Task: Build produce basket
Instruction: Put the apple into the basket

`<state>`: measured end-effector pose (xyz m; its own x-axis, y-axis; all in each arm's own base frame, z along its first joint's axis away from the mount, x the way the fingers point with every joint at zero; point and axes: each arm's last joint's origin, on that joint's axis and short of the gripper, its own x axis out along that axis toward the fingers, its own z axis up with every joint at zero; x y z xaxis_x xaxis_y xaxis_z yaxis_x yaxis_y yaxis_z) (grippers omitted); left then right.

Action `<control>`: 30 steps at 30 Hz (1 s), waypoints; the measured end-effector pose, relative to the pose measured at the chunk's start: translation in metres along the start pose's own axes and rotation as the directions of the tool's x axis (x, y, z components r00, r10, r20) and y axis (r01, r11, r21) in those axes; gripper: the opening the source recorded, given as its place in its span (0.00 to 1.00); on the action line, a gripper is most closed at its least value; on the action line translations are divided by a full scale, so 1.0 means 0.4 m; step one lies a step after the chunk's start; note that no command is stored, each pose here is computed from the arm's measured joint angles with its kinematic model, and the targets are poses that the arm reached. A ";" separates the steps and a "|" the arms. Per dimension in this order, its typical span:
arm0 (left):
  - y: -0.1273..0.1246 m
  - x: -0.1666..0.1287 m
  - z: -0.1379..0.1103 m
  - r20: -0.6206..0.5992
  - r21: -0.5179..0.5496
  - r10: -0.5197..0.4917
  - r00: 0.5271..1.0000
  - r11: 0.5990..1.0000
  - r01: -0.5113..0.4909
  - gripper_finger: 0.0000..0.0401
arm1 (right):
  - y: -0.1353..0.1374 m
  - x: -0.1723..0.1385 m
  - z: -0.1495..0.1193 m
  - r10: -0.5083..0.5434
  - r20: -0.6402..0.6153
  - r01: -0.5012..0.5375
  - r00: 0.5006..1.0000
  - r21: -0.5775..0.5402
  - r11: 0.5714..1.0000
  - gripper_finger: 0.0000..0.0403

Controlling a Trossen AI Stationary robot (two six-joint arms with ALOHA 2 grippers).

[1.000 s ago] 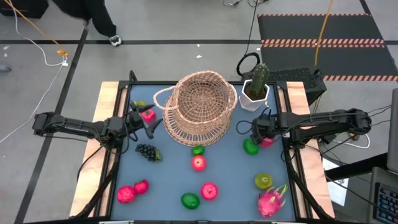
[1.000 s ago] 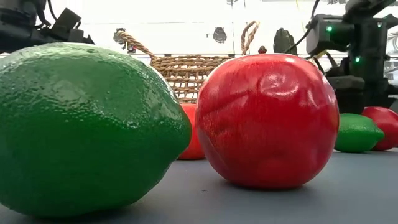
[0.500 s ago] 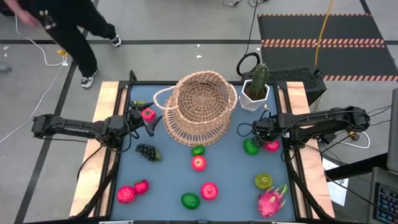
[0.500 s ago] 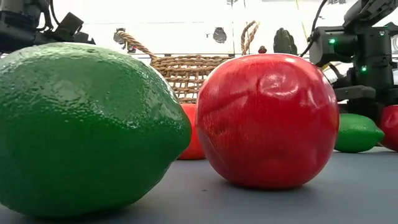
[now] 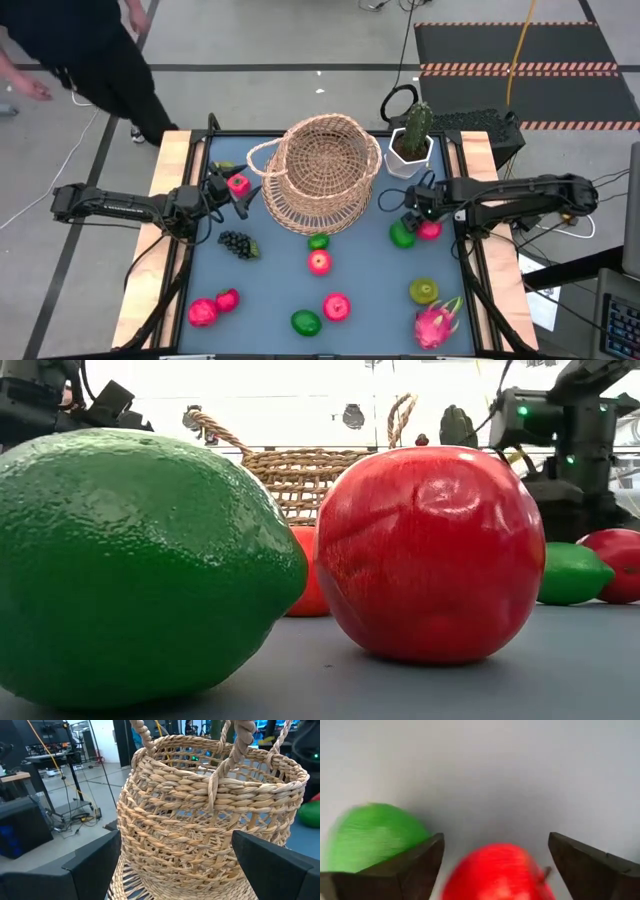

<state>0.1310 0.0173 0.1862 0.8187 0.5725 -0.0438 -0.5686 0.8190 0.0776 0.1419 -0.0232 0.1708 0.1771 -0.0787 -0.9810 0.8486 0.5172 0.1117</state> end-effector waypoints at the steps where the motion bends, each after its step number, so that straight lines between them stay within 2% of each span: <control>1: 0.000 0.000 0.000 0.001 0.001 0.000 1.000 1.000 0.000 0.95 | 0.005 -0.013 0.009 0.018 0.018 -0.018 1.000 -0.012 1.000 0.89; 4: 0.000 0.000 0.001 0.005 -0.001 0.000 1.000 1.000 0.000 0.95 | 0.019 -0.056 0.035 0.058 0.063 -0.056 0.996 -0.032 0.998 0.90; 7: 0.000 0.000 0.001 0.005 -0.009 0.000 1.000 1.000 0.000 0.95 | 0.021 -0.093 0.042 0.044 0.049 -0.042 0.998 -0.025 0.999 0.90; 13: 0.000 0.000 0.001 0.005 -0.017 0.000 1.000 1.000 0.000 0.95 | -0.014 -0.119 0.013 -0.118 -0.097 0.123 0.988 0.056 0.991 0.90; 23: 0.000 0.000 0.002 0.006 -0.010 0.000 1.000 1.000 0.000 0.95 | -0.006 -0.119 0.008 -0.034 -0.177 0.045 0.984 0.061 0.997 0.90; 30: 0.000 0.000 0.002 0.006 -0.027 -0.001 1.000 1.000 0.001 0.95 | 0.014 -0.093 0.011 -0.012 -0.314 0.025 0.949 0.039 0.999 0.90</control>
<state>0.1311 0.0172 0.1868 0.8196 0.5717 -0.0382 -0.5698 0.8202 0.0504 0.1421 -0.0211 0.2087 0.0014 0.1871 -0.9823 0.8718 0.4810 0.0928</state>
